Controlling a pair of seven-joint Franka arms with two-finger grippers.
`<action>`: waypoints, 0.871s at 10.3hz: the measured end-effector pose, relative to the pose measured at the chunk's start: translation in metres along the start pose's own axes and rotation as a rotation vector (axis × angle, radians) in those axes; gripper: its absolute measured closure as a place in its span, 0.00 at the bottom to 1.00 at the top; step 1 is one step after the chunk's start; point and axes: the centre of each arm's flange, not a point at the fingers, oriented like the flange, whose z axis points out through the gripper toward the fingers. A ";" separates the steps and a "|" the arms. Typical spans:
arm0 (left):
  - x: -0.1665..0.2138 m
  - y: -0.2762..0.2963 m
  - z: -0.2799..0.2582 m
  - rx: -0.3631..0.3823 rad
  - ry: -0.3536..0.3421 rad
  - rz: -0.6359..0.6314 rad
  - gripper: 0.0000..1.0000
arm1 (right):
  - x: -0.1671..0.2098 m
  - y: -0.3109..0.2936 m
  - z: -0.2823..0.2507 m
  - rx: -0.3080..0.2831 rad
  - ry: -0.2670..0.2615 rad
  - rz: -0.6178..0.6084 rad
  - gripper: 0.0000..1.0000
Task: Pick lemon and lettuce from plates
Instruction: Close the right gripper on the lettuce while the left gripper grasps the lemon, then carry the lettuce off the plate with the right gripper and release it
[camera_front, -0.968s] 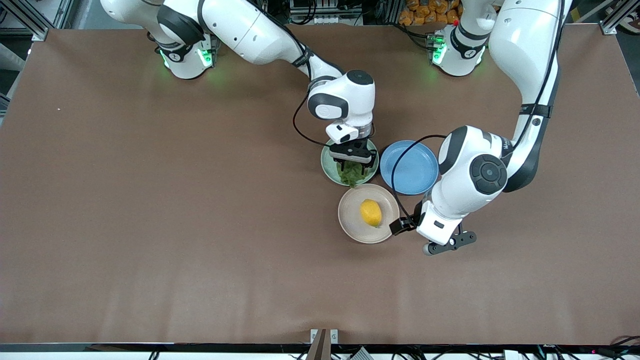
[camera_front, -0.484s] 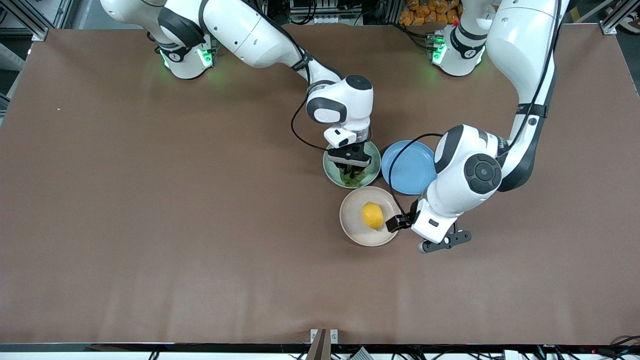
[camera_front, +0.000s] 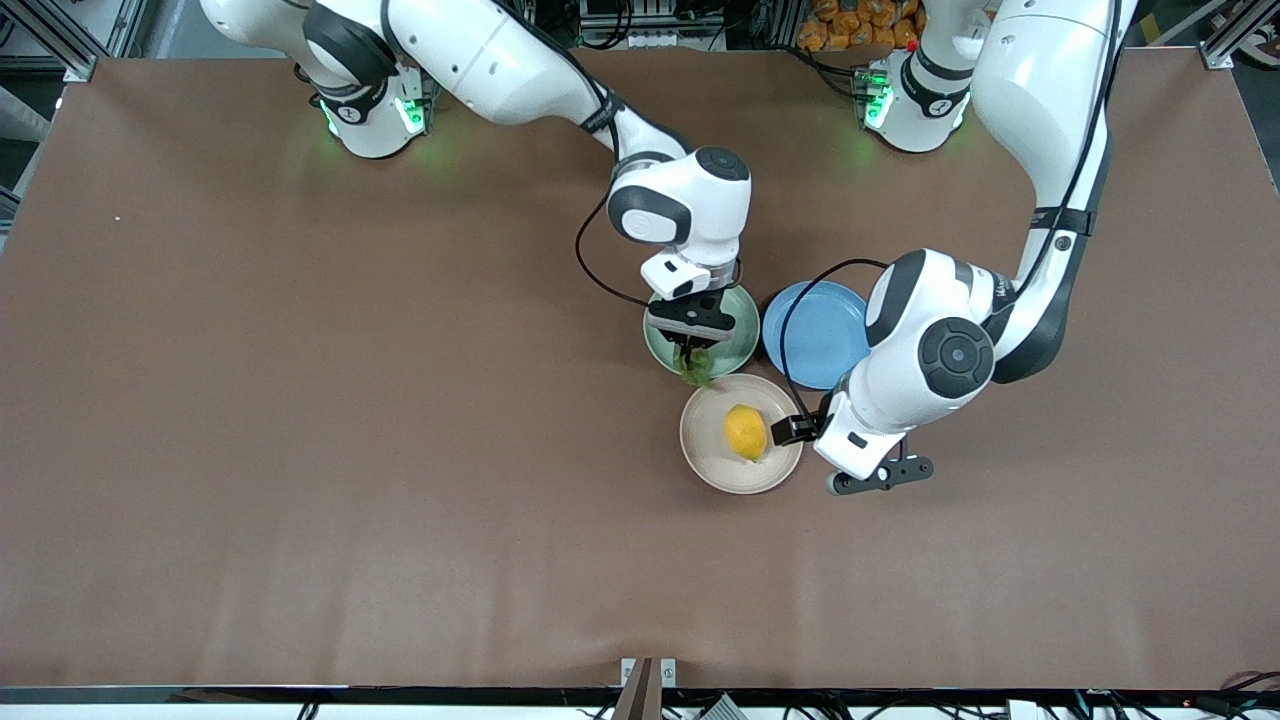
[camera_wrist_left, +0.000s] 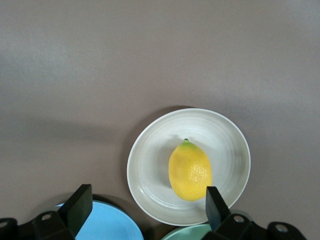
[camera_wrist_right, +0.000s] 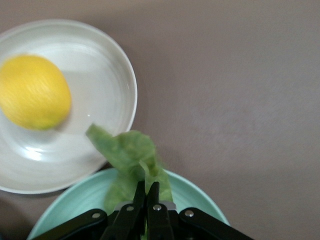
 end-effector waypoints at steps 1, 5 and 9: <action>-0.004 0.005 0.008 0.006 -0.012 0.009 0.00 | 0.030 0.010 -0.028 -0.010 -0.049 -0.009 0.96; -0.028 0.032 0.058 0.038 -0.067 0.059 0.00 | 0.184 0.119 -0.124 -0.013 -0.233 -0.067 0.97; -0.039 0.051 0.092 0.049 -0.047 0.104 0.00 | 0.301 0.282 -0.126 -0.040 -0.376 -0.167 0.97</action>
